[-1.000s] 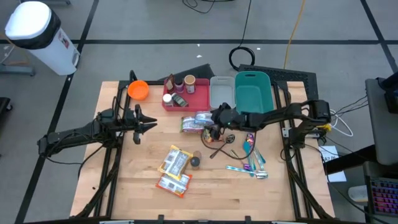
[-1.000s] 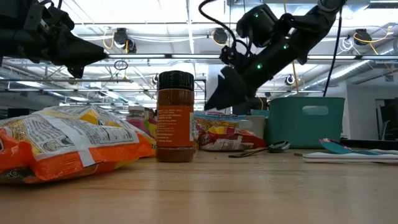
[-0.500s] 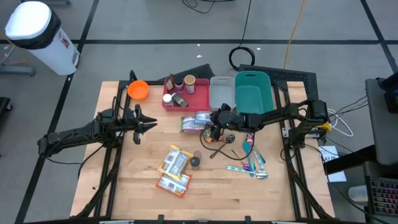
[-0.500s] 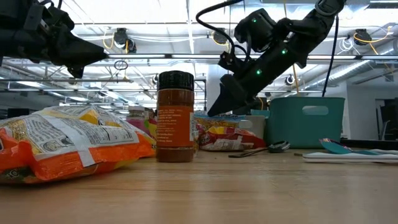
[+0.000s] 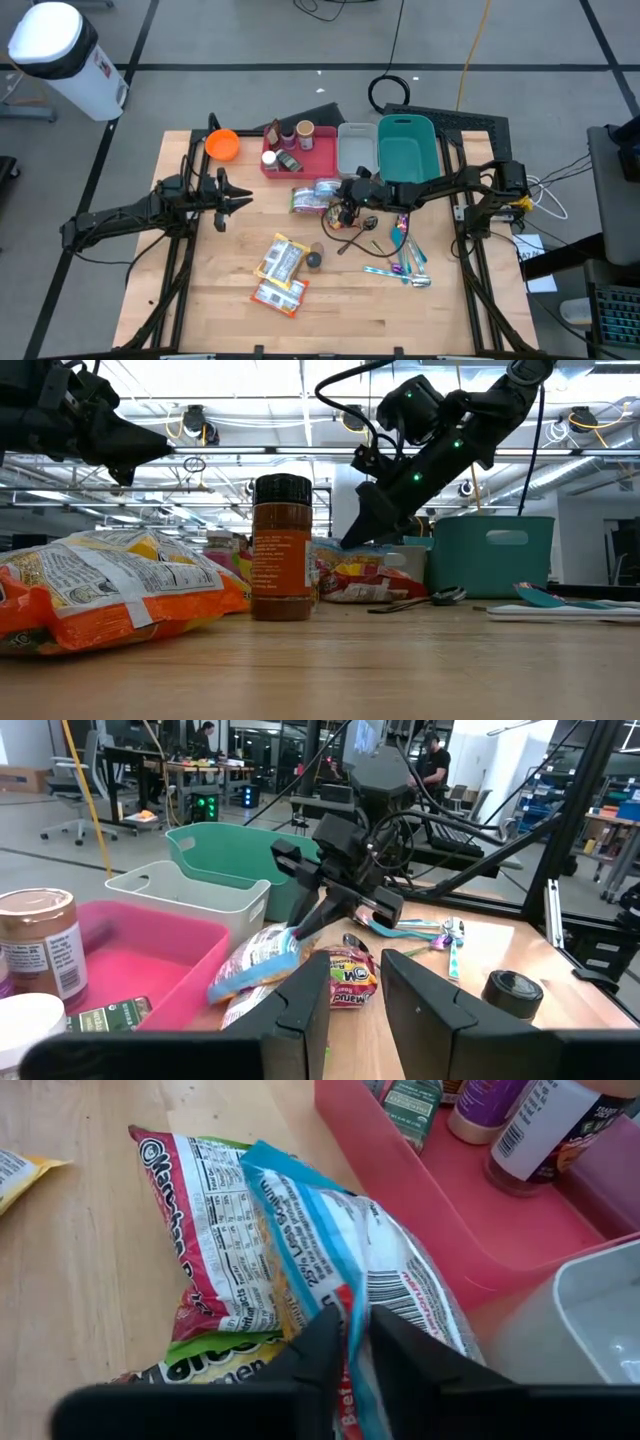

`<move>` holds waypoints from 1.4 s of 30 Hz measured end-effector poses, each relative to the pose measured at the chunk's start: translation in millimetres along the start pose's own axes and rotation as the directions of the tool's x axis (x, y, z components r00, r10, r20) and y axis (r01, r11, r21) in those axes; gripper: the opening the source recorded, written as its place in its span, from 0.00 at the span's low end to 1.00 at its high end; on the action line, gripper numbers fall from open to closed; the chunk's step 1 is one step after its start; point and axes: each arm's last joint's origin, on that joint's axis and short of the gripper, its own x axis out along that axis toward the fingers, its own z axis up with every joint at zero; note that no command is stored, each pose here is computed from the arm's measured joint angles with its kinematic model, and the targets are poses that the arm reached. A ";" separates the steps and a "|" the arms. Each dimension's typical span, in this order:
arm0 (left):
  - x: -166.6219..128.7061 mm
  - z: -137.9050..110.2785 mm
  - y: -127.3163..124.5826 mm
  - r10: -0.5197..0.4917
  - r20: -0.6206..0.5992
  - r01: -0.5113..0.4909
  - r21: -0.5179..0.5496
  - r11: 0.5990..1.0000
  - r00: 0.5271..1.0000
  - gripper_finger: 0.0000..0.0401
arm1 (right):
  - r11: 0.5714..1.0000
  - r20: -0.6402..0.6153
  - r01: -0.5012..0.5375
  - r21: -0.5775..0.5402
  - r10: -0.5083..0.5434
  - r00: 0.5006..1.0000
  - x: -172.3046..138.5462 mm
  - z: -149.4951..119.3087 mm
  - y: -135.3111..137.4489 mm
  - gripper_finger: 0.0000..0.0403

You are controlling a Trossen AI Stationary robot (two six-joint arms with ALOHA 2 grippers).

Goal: Pick & Place Food Item
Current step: Put the blue noodle pack into the green bin

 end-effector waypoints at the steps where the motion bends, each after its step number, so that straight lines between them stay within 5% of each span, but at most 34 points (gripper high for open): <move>1: 0.0 0.1 0.0 0.000 0.000 0.000 0.000 1.000 1.000 0.24 | 1.000 0.001 0.000 0.000 0.000 1.000 -0.2 0.2 -0.1 0.07; 9: 0.0 0.1 0.0 0.000 0.000 0.000 -0.001 1.000 1.000 0.24 | 0.999 0.076 -0.008 0.039 0.005 0.997 -18.8 17.2 -4.5 0.01; 18: 0.0 0.1 0.0 0.000 0.000 0.000 -0.001 1.000 1.000 0.24 | 0.996 0.303 -0.030 0.089 0.002 0.953 -87.8 60.8 -22.5 0.00; 28: 0.0 0.1 0.0 0.000 0.000 0.000 -0.001 1.000 1.000 0.24 | 0.967 0.385 0.175 0.184 -0.235 0.893 -151.7 73.8 -47.5 0.00; 42: 0.0 0.3 -0.1 -0.001 0.001 0.001 -0.001 1.000 1.000 0.24 | 0.936 0.327 0.244 0.255 -0.321 0.889 -143.1 70.4 -79.6 0.00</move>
